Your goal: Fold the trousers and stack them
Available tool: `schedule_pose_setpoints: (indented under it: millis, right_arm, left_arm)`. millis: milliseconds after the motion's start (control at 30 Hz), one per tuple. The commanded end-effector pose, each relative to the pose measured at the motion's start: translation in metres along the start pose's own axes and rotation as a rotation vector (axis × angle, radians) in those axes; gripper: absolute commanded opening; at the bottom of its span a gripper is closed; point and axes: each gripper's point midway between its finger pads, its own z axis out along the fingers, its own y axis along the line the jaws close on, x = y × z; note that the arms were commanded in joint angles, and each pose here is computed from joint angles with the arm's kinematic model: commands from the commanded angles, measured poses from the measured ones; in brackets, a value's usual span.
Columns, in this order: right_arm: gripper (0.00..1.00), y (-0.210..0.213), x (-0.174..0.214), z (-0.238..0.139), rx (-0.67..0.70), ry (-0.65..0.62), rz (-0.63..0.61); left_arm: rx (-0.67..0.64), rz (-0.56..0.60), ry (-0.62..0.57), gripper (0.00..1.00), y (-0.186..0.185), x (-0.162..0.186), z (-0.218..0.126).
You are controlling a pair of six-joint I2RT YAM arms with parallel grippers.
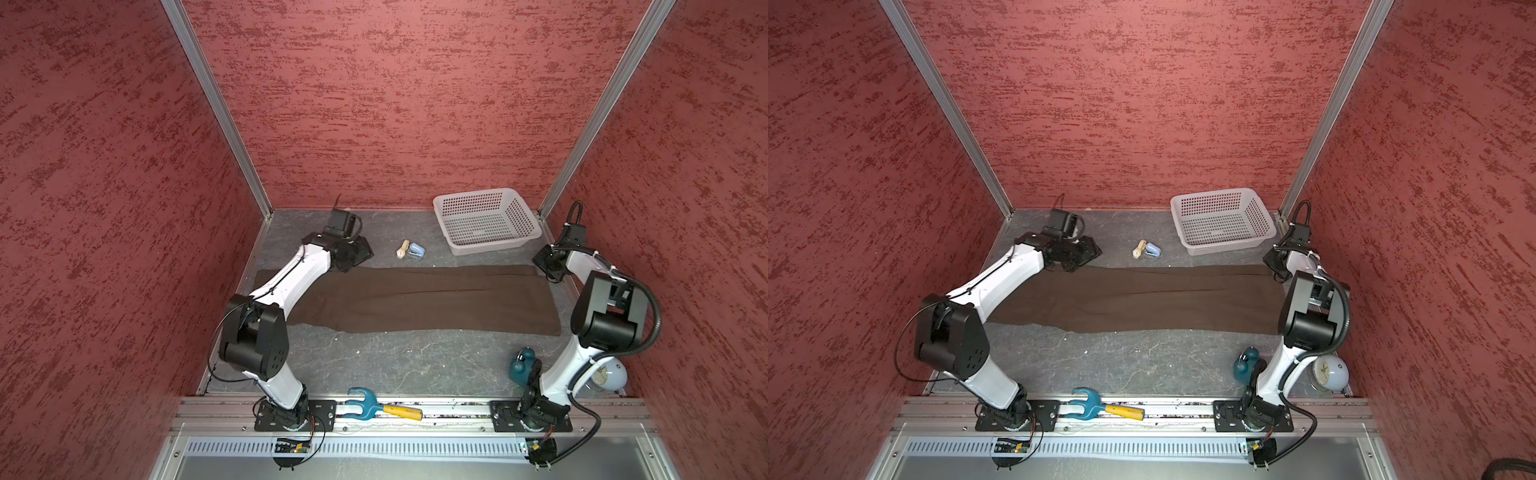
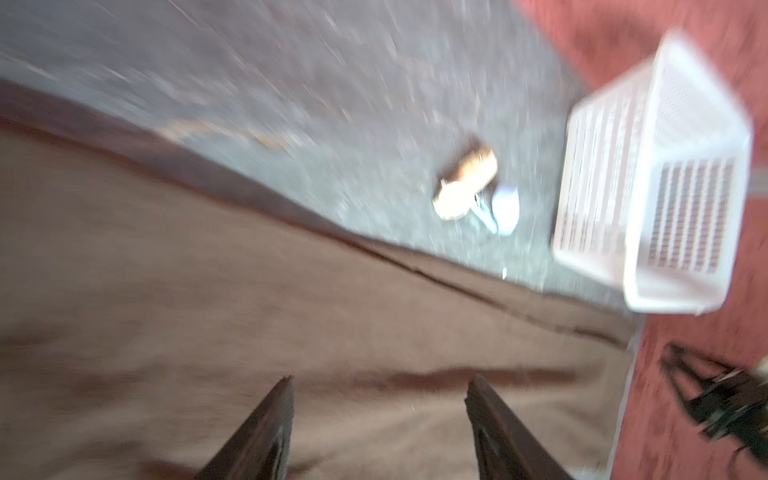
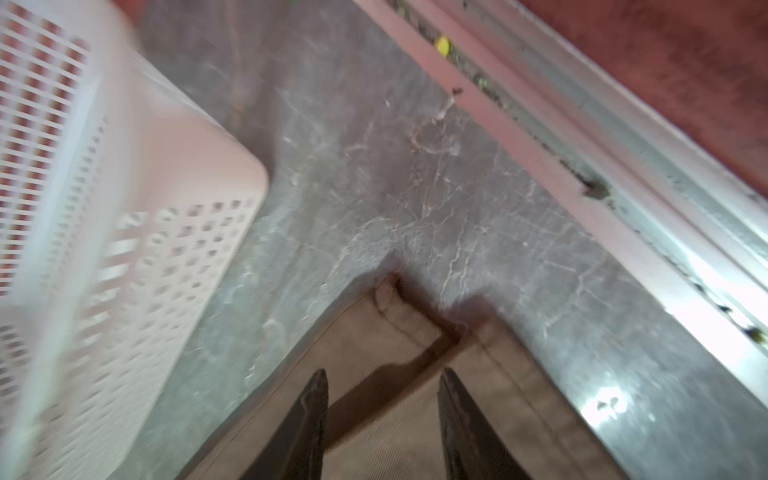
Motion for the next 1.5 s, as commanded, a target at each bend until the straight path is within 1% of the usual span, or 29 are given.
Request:
schedule_pose_setpoints:
  millis: [0, 133, 200, 333, 367, 433, 467, 500, 667, 733, 867, 967, 1033, 1167, 1200, 1267, 1300, 1333, 1400, 1467]
  right_arm:
    - [0.45, 0.003, -0.006, 0.012, 0.002, 0.006, -0.037]
    - [0.44, 0.003, -0.008, 0.025, 0.006, 0.011, -0.055]
    - [0.44, 0.002, -0.006, 0.030, 0.016, 0.019, -0.064]
    - [0.43, -0.003, -0.001, 0.038, 0.055, 0.026, -0.085]
    - [0.41, -0.005, 0.002, 0.040, 0.066, 0.031, -0.093]
    - [0.25, -0.008, 0.006, 0.044, 0.079, 0.044, -0.094]
    - [0.15, -0.012, 0.007, 0.045, 0.096, 0.049, -0.091]
    - [0.10, -0.015, 0.007, 0.045, 0.112, 0.048, -0.088]
    - [0.00, -0.025, -0.002, 0.037, 0.174, 0.019, -0.078]
    - [0.00, -0.027, -0.010, 0.034, 0.189, 0.006, -0.066]
    - [0.00, -0.036, -0.025, 0.029, 0.216, -0.023, -0.031]
    - [0.00, -0.044, -0.034, 0.028, 0.224, -0.036, -0.003]
    - [0.00, -0.047, -0.035, 0.029, 0.230, -0.037, -0.001]
    - [0.00, -0.055, -0.030, 0.037, 0.262, -0.022, -0.007]
    - [0.02, -0.055, -0.027, 0.040, 0.255, -0.010, -0.012]
    - [0.30, -0.050, -0.023, 0.041, 0.218, 0.008, -0.006]
    - [0.38, -0.047, -0.021, 0.040, 0.201, 0.011, 0.001]
    - [0.42, -0.045, -0.020, 0.037, 0.191, 0.010, 0.007]
    - [0.46, -0.041, -0.021, 0.026, 0.171, -0.006, 0.017]
    - [0.50, -0.041, -0.021, 0.012, 0.176, -0.026, 0.020]
  left_arm:
    - [-0.092, -0.073, -0.008, 0.67, 0.053, -0.011, 0.000]
    - [-0.160, -0.156, -0.042, 0.69, 0.102, -0.027, -0.004]
    - [-0.203, -0.201, -0.040, 0.69, 0.126, -0.033, 0.001]
    - [-0.282, -0.275, -0.015, 0.68, 0.164, -0.041, 0.017]
    - [-0.310, -0.297, -0.015, 0.67, 0.173, -0.043, 0.020]
    - [-0.347, -0.336, -0.018, 0.67, 0.189, -0.046, 0.027]
    - [-0.358, -0.352, -0.018, 0.67, 0.195, -0.048, 0.030]
    - [-0.383, -0.365, -0.019, 0.67, 0.203, -0.050, 0.033]
    - [-0.480, -0.425, 0.003, 0.67, 0.236, -0.048, 0.041]
    - [-0.496, -0.438, 0.004, 0.67, 0.245, -0.045, 0.041]
    - [-0.522, -0.424, -0.024, 0.66, 0.248, -0.046, 0.036]
    - [-0.539, -0.413, -0.022, 0.61, 0.249, -0.045, 0.036]
    - [-0.547, -0.406, -0.025, 0.55, 0.250, -0.046, 0.035]
    - [-0.575, -0.394, -0.028, 0.54, 0.251, -0.045, 0.035]
    - [-0.579, -0.394, -0.026, 0.54, 0.251, -0.045, 0.035]
    - [-0.581, -0.396, -0.020, 0.54, 0.251, -0.044, 0.035]
    - [-0.577, -0.399, -0.016, 0.54, 0.250, -0.044, 0.035]
    - [-0.569, -0.401, -0.013, 0.54, 0.249, -0.043, 0.035]
    - [-0.555, -0.395, -0.010, 0.54, 0.244, -0.041, 0.035]
    - [-0.545, -0.375, -0.013, 0.47, 0.236, -0.041, 0.034]
